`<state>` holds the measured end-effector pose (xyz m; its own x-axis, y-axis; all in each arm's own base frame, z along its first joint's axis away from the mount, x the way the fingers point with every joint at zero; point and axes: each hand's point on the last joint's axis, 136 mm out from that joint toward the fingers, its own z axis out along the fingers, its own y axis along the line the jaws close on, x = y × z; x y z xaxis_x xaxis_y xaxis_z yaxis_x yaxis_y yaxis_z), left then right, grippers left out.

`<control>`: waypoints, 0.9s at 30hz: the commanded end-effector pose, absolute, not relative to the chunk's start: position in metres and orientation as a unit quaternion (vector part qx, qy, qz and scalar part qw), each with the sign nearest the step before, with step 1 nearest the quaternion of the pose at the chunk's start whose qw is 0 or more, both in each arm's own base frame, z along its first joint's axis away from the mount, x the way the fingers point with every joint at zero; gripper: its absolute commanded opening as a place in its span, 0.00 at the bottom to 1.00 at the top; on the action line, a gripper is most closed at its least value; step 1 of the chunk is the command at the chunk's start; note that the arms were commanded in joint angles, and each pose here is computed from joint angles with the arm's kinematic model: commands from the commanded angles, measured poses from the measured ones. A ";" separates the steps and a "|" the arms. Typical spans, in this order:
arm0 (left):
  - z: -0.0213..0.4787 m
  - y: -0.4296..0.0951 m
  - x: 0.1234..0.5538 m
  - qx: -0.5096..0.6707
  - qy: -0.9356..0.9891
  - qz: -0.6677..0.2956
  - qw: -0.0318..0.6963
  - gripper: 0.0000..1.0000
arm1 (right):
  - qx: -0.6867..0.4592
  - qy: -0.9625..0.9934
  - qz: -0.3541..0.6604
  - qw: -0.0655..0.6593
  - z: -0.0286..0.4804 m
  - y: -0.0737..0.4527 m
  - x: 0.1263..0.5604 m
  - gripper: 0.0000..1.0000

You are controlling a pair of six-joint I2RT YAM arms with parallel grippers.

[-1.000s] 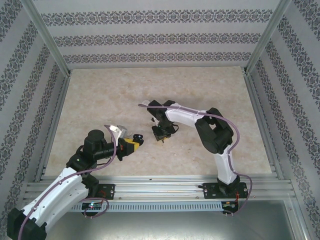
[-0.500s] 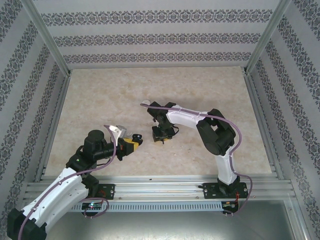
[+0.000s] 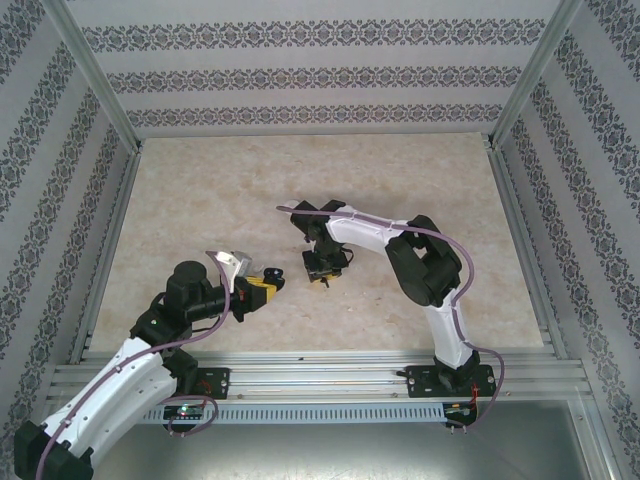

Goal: Insert wireless bluetooth earbuds into charging case

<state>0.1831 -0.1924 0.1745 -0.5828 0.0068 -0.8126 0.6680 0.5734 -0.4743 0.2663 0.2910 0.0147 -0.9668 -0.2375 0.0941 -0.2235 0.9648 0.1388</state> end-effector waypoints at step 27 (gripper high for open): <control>0.176 -0.195 0.186 0.203 0.767 -0.435 0.426 0.00 | 0.144 -0.988 -0.021 0.046 0.030 0.277 0.253 0.14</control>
